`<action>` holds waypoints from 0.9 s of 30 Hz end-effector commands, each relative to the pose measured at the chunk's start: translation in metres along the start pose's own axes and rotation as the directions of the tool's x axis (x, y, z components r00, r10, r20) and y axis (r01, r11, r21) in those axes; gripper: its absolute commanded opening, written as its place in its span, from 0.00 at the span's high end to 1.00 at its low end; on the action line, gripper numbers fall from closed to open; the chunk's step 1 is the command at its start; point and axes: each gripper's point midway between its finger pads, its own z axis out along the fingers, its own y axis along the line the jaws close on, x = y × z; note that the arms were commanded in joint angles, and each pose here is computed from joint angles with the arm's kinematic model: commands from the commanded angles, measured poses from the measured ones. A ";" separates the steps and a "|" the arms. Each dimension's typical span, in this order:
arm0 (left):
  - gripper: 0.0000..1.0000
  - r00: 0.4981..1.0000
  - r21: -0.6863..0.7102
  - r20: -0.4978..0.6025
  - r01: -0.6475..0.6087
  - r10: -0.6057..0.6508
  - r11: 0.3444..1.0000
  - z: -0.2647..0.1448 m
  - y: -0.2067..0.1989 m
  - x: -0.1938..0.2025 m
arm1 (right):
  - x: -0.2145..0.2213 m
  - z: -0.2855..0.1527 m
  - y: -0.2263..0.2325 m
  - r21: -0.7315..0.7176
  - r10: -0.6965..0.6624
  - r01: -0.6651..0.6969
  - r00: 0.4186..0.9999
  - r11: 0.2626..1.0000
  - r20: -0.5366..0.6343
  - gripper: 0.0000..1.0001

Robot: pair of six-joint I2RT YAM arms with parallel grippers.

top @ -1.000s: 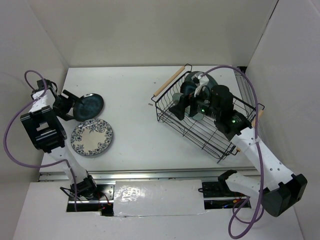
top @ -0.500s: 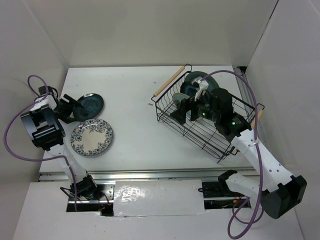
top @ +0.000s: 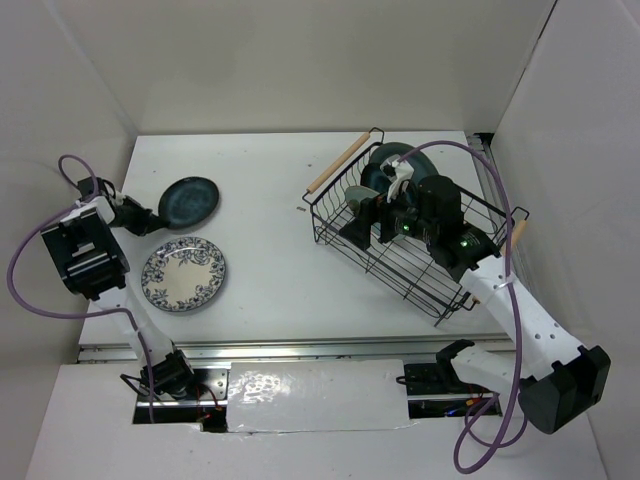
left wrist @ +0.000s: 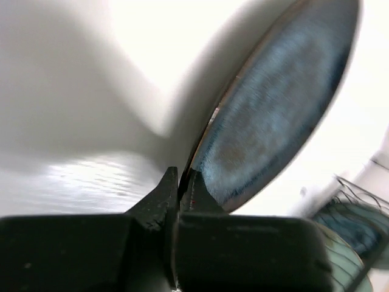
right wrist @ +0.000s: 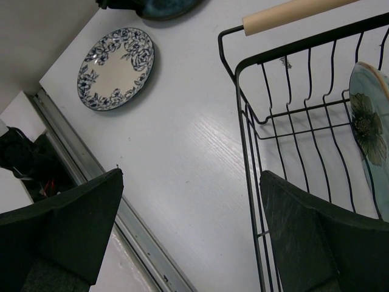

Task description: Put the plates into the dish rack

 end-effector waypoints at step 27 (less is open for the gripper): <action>1.00 0.956 0.362 0.054 -0.287 0.288 0.887 -0.105 -0.123 0.089 | -0.009 -0.006 0.013 -0.037 0.007 -0.006 1.000 0.999 0.003 0.00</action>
